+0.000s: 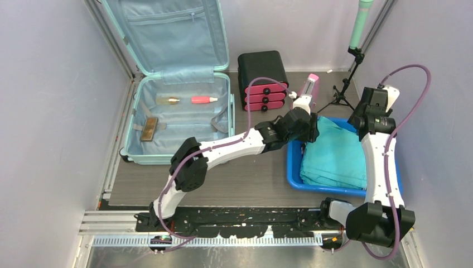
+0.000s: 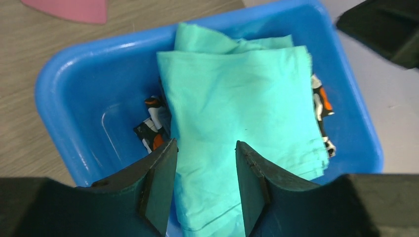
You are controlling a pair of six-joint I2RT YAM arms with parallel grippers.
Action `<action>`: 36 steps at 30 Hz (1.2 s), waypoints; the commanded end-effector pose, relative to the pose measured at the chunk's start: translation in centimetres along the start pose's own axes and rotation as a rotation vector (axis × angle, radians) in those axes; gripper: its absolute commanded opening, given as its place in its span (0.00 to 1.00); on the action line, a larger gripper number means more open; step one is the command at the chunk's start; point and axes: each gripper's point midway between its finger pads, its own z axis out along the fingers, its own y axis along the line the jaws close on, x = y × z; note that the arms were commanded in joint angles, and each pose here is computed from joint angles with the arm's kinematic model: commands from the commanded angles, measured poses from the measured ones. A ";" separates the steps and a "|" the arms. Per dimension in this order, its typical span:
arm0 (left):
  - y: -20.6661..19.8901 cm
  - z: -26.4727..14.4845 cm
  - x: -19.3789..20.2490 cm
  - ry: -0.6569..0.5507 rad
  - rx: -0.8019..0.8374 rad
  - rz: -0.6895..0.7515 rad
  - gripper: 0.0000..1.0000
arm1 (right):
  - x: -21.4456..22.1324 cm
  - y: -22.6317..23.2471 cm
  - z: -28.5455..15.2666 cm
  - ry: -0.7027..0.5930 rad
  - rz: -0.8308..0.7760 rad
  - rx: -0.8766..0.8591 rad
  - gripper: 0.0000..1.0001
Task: Open, take out, and arrange the luggage
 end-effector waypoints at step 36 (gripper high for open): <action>18.2 -26.8 -6.8 0.042 -0.347 0.617 1.00 | 14.1 13.9 5.1 0.324 0.376 -0.470 0.12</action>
